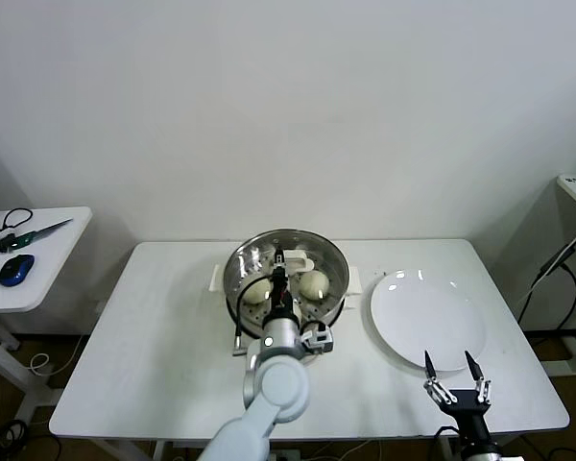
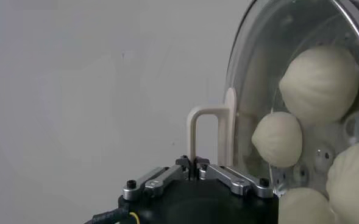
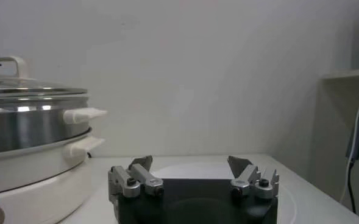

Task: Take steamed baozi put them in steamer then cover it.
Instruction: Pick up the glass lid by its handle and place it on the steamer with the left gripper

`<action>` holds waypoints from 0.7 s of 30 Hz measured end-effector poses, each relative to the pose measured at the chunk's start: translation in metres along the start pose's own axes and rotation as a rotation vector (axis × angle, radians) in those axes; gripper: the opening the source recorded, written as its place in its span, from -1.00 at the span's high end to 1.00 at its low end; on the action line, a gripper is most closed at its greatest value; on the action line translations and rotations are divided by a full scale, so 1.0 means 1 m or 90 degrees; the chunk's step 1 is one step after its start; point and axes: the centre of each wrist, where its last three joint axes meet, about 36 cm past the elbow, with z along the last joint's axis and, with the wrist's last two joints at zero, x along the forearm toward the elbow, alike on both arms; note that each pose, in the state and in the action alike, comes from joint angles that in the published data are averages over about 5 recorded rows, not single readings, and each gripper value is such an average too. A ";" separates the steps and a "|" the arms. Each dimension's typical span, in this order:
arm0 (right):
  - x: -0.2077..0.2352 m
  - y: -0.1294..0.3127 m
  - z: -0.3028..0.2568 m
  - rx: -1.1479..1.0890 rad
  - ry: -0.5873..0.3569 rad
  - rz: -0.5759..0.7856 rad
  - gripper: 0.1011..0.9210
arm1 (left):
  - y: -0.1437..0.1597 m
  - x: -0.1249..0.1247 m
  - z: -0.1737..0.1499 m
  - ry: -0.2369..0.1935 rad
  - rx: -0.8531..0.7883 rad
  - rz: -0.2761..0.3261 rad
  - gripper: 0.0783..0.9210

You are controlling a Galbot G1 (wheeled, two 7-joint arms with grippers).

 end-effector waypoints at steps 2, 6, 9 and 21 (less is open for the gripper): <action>0.001 0.001 0.000 -0.001 0.000 0.000 -0.76 | -0.001 -0.002 0.000 0.001 -0.003 -0.002 0.86; 0.002 0.002 0.001 -0.003 -0.001 0.000 -0.76 | -0.004 -0.004 0.001 0.001 -0.009 -0.005 0.86; 0.002 0.004 0.001 -0.004 -0.003 -0.001 -0.76 | -0.008 -0.006 0.002 0.002 -0.016 -0.004 0.86; 0.002 0.009 0.001 -0.006 -0.004 -0.004 -0.76 | -0.009 -0.005 0.005 0.000 -0.017 0.004 0.66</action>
